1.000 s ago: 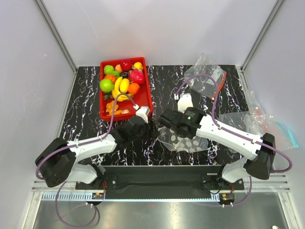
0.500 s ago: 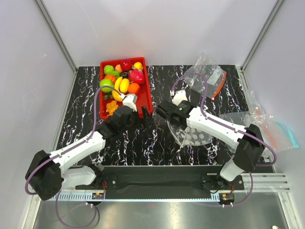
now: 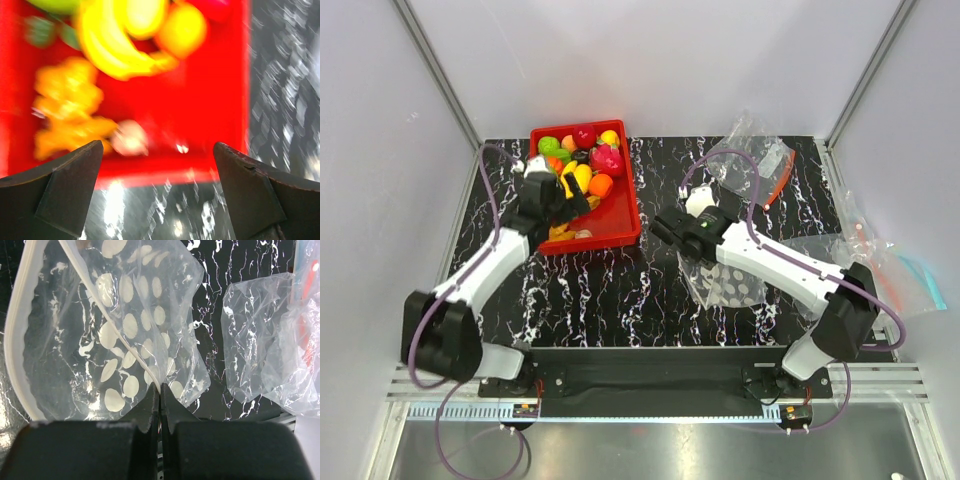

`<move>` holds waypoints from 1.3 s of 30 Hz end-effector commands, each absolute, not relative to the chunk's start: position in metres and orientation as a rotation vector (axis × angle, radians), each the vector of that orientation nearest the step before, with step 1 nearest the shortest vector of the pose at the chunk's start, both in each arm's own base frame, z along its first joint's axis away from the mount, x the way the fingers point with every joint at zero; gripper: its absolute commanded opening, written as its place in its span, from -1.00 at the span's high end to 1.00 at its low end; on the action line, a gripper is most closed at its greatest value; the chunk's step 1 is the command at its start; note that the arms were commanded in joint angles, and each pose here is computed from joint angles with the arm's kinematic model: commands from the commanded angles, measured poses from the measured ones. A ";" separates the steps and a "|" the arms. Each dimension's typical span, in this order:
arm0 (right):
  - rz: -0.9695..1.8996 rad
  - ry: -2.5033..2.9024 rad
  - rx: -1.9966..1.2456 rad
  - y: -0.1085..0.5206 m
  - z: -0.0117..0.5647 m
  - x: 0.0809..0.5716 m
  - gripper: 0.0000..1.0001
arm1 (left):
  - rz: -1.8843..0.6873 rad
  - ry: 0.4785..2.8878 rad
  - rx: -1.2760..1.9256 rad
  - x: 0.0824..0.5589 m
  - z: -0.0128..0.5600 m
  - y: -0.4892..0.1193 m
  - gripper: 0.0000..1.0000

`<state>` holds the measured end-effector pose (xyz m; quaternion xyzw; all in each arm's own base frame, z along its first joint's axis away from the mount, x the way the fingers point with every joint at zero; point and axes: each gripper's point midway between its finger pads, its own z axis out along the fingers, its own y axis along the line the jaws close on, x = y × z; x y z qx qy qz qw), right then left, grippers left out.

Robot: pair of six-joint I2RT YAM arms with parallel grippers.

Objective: Place the food in the zip-top bag and seal the zipper
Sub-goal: Open the zipper of the food storage bag, then pick up the fake fruit from the bin.

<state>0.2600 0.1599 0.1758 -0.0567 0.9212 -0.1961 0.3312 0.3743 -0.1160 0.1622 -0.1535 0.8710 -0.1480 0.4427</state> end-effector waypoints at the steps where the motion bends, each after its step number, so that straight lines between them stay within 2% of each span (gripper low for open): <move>1: -0.448 2.392 -0.153 0.160 0.194 0.260 1.00 | -0.201 2.153 -0.527 0.403 0.172 -0.084 -0.98; 8: -0.392 2.384 -0.199 0.167 0.198 0.261 1.00 | -0.040 2.332 -0.590 0.451 0.115 -0.080 -0.98; 21: -0.281 2.391 -0.255 0.182 0.192 0.262 1.00 | 0.073 2.280 -0.723 0.495 0.072 -0.062 -0.98; 27: -0.243 2.389 -0.281 0.190 0.190 0.265 1.00 | -0.048 2.253 -0.721 0.491 0.076 -0.073 -0.98; 31: -0.258 2.389 -0.283 0.190 0.192 0.266 1.00 | -0.100 2.220 -0.738 0.473 0.081 -0.074 -0.98; 39: -0.235 2.386 -0.274 0.191 0.195 0.265 1.00 | -0.203 2.097 -0.778 0.458 0.114 -0.073 -0.98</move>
